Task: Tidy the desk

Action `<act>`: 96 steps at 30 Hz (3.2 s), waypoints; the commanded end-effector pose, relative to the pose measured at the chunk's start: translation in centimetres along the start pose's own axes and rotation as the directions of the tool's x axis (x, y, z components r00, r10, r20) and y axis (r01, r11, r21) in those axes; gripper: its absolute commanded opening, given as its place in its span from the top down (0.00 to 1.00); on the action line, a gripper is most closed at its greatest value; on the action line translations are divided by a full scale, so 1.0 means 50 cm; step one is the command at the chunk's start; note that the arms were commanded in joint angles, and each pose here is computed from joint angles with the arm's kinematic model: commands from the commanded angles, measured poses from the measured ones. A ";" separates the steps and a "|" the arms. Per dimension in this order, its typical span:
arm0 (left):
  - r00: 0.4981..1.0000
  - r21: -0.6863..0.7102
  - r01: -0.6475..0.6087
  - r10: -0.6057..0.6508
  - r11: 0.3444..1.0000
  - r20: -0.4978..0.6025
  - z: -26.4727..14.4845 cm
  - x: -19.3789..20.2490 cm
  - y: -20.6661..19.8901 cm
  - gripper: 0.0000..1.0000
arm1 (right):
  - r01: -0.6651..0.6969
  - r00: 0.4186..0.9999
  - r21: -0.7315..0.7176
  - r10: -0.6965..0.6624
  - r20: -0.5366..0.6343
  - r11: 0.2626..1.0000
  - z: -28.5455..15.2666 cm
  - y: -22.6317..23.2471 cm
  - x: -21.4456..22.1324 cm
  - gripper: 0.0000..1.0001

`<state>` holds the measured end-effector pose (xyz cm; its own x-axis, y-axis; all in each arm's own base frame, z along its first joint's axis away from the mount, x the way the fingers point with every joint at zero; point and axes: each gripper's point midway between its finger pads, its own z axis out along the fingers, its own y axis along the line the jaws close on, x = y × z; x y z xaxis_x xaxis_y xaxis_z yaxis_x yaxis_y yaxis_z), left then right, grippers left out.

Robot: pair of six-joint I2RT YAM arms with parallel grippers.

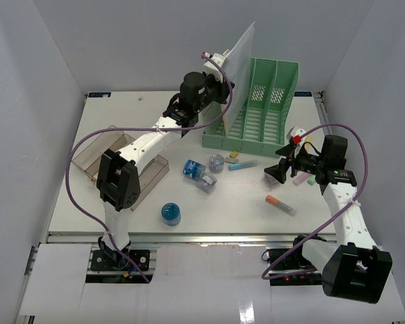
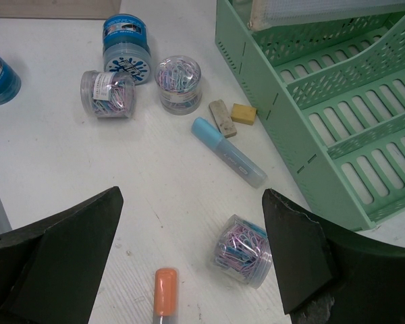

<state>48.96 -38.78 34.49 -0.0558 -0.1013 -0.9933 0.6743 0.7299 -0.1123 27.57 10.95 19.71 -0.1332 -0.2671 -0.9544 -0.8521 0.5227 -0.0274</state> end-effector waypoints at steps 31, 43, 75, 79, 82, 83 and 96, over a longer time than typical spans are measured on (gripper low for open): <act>0.998 0.010 0.001 -0.002 1.000 0.056 -0.054 0.002 -0.037 0.32 | 0.016 0.999 -0.008 -0.016 0.028 1.000 0.002 0.000 0.001 0.10; 0.997 0.048 -0.020 0.016 0.999 0.074 -0.213 -0.139 -0.078 0.02 | 0.040 0.999 -0.020 -0.039 0.029 0.999 0.003 0.004 0.015 0.10; 0.710 -0.178 -0.004 -0.123 0.984 -0.694 -0.430 0.424 0.019 0.02 | 0.029 0.999 0.001 -0.030 0.025 1.000 -0.002 -0.006 0.020 0.10; 0.677 -0.200 -0.053 -0.112 0.978 -0.727 -0.423 0.450 0.041 0.02 | 0.030 0.999 0.000 -0.030 0.027 1.000 -0.003 -0.005 0.018 0.10; 0.663 -0.214 -0.089 -0.102 0.973 -0.742 -0.418 0.460 0.056 0.02 | 0.031 0.999 0.000 -0.031 0.027 1.000 -0.003 -0.006 0.018 0.10; 0.660 -0.214 -0.094 -0.100 0.972 -0.744 -0.418 0.461 0.057 0.02 | 0.029 0.999 0.001 -0.029 0.026 1.000 -0.003 -0.006 0.018 0.10; 0.617 -0.232 -0.063 -0.145 0.971 -0.773 -0.423 0.509 0.052 0.08 | 0.022 1.000 0.006 -0.023 0.017 1.000 -0.001 -0.009 0.026 0.10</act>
<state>32.94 -24.97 7.68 -0.7005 0.3812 -0.6033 0.5094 0.8592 -0.0486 27.63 10.29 18.37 -0.1282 -0.2667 -0.9552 -0.8479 0.5290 -0.0339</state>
